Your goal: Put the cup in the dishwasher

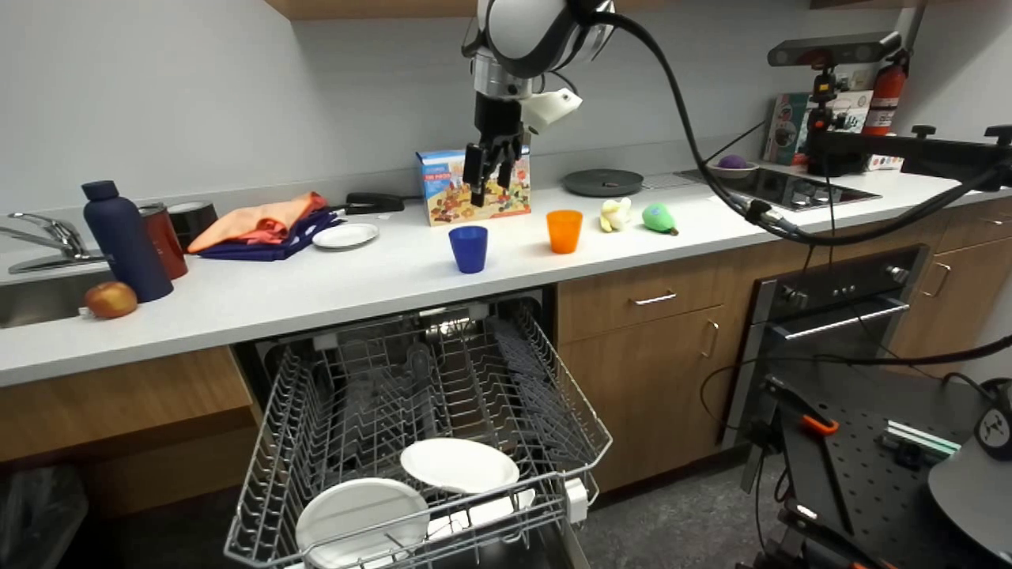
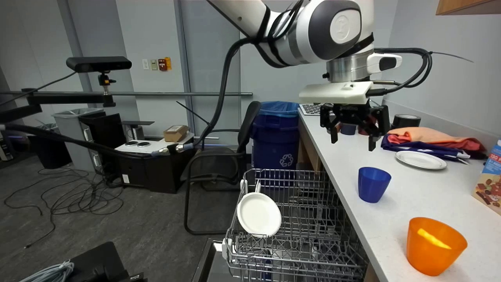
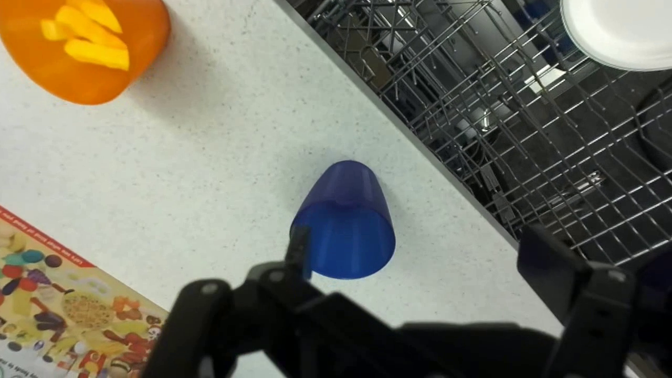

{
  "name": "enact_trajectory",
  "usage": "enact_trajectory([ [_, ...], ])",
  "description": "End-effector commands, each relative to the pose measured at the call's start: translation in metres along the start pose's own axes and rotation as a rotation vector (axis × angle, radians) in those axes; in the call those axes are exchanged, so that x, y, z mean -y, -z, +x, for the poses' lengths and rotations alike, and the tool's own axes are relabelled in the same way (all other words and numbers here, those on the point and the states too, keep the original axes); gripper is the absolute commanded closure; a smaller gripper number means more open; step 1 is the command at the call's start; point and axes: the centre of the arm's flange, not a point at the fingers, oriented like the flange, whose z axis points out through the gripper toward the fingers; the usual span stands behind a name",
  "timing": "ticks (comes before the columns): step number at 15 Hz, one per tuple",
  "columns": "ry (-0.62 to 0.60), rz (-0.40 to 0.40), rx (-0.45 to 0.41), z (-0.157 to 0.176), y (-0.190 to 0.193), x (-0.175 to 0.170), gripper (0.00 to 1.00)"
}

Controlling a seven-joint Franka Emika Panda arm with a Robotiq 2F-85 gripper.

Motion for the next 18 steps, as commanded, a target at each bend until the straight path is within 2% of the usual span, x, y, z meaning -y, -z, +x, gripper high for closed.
enact_trajectory([
  [1,0.0,-0.001,-0.001,0.004,0.0,0.0,0.0],
  [4,0.0,-0.001,-0.003,0.007,-0.001,-0.001,0.0],
  [7,0.043,0.007,0.0,-0.008,-0.009,0.006,0.0],
  [18,0.049,-0.005,-0.019,0.008,-0.057,0.013,0.0],
])
